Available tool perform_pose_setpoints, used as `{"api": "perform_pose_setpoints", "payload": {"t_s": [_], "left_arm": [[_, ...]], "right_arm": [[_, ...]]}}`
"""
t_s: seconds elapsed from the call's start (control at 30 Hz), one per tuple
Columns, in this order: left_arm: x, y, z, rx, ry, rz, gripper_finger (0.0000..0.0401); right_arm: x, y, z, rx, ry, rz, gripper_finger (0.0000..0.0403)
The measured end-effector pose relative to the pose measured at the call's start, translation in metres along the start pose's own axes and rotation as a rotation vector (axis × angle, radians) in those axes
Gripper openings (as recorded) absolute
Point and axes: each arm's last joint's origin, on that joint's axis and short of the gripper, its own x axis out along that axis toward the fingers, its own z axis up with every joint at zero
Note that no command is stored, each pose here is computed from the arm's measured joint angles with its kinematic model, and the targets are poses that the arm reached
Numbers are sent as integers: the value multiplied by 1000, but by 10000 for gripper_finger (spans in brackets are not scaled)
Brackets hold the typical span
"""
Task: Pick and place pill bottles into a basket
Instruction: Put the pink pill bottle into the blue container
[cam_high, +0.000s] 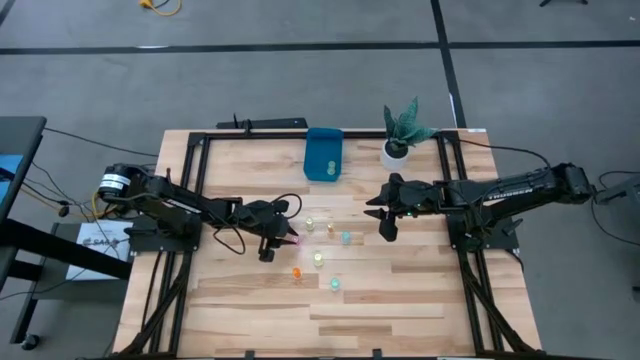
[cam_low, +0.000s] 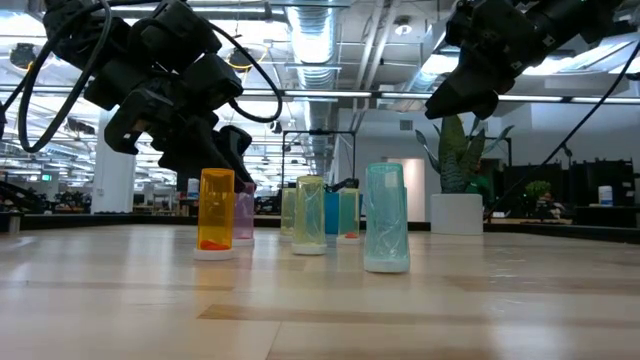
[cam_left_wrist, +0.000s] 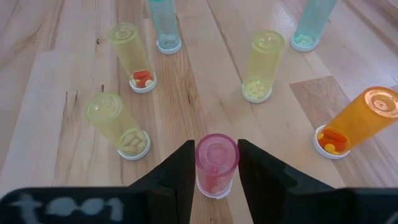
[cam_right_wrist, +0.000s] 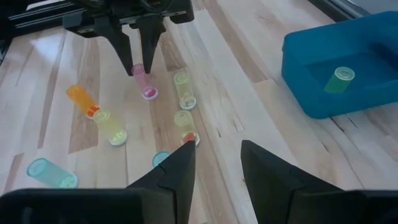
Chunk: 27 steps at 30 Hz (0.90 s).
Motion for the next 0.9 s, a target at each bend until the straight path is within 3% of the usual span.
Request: {"api": "perform_pose_setpoints", "payload": {"t_s": [0.37,0.9], "left_arm": [[1,3,17,7,11,-1,100],[-10,16,98,148,55,0,100]], "right_arm": [[0,0,0,0,0,-2,121],[0,-2,1,5,-1,-8,121]]}}
